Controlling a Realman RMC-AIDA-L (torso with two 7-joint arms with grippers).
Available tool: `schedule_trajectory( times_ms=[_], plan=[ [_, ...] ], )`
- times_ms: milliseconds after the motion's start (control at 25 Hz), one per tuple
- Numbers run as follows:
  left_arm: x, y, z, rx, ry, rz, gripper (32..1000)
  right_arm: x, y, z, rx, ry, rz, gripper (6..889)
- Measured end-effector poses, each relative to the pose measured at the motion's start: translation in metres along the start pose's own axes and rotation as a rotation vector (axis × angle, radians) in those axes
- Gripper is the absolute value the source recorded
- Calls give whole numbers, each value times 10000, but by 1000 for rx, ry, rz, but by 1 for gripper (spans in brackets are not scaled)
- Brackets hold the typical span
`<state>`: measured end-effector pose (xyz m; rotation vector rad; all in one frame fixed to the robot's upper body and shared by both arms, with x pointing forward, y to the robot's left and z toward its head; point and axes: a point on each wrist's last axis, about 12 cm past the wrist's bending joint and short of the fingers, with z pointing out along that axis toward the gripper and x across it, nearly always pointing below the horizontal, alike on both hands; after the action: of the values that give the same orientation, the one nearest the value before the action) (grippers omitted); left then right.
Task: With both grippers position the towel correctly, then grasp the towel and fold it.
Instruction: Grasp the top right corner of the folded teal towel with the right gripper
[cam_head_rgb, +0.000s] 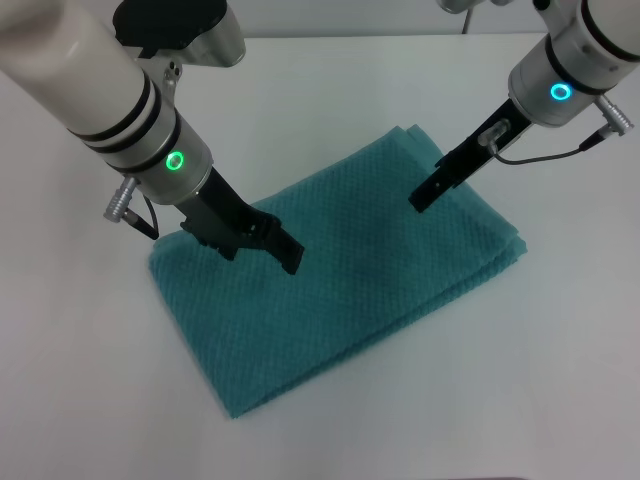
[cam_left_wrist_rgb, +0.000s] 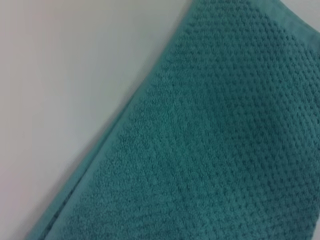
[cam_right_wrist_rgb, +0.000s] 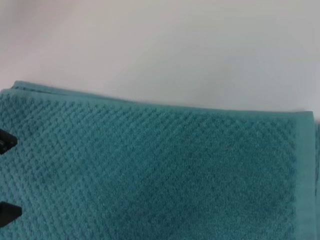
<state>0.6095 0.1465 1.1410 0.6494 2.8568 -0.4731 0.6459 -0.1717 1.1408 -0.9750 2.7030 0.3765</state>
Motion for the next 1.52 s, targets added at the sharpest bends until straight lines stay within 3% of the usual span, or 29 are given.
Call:
schedule_trajectory(
  times_ms=[560,1000,1520],
  plan=[
    [10,9,4,1,1,-4,905,47,-18,16,-7,17,23,863],
    [7,13,2,1,-4,-4,904,328,-319,0,108,98,100,850],
    [-5,3,10,14,-22,-6,902,580,-451,214,137,93,178,836]
  ],
)
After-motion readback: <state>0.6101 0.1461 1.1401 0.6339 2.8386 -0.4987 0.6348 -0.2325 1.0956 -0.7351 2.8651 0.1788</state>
